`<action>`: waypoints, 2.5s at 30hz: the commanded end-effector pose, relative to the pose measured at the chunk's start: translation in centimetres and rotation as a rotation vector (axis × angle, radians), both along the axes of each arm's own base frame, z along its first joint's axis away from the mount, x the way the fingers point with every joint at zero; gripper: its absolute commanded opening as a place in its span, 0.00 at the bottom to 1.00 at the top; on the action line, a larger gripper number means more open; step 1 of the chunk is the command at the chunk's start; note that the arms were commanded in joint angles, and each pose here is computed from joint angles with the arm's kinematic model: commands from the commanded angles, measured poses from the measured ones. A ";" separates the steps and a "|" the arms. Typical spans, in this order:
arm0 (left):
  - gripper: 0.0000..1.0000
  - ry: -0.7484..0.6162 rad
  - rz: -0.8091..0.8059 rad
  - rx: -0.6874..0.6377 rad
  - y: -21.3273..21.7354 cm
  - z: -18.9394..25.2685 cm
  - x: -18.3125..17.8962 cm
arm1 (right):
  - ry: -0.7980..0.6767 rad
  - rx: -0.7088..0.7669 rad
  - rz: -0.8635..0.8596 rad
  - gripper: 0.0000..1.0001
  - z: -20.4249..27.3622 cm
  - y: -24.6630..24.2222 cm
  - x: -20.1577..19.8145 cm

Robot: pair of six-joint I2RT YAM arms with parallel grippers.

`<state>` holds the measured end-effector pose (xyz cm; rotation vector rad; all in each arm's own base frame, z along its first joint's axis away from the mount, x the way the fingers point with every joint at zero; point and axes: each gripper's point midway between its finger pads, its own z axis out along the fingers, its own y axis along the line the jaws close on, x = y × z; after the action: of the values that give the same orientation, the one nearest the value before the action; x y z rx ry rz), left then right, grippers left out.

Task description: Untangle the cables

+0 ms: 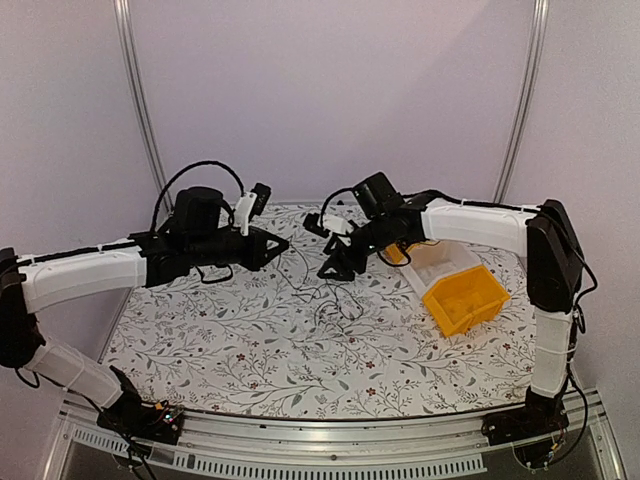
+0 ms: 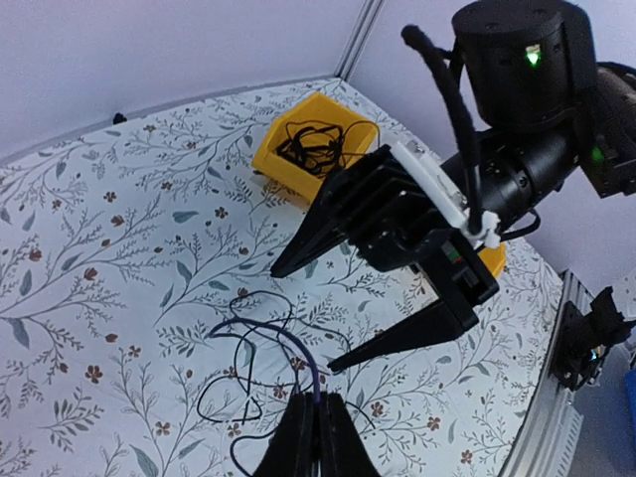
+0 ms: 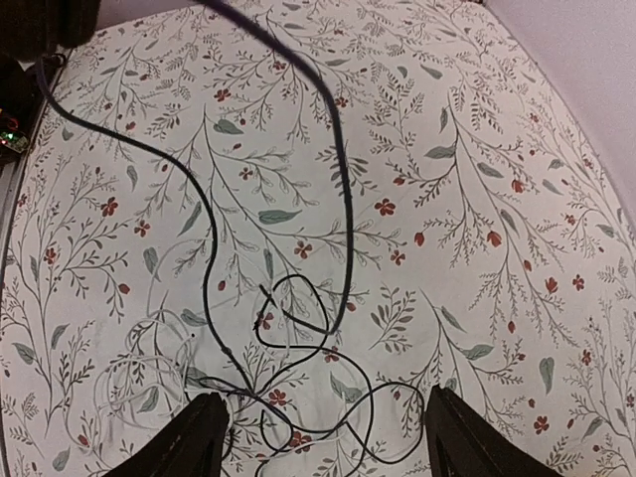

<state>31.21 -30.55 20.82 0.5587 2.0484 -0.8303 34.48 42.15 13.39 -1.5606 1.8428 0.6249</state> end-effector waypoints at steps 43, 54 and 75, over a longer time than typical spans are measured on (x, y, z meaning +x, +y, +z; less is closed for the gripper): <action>0.23 -0.055 0.108 -0.074 -5.9 -7.4 6.3 | -0.210 0.443 0.288 0.00 26.6 -0.2 -7.7; 0.21 0.158 0.115 -0.039 -6.3 -17.4 6.3 | -0.580 0.530 0.163 0.00 40.4 -5.8 -7.5; 0.35 0.145 0.234 0.078 -1.0 -17.1 7.0 | -0.815 0.562 -0.236 0.00 48.5 -22.1 -3.4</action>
<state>36.52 -34.28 6.26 0.3766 2.1634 -0.7836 37.42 22.64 51.29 -1.0666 1.3386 0.3882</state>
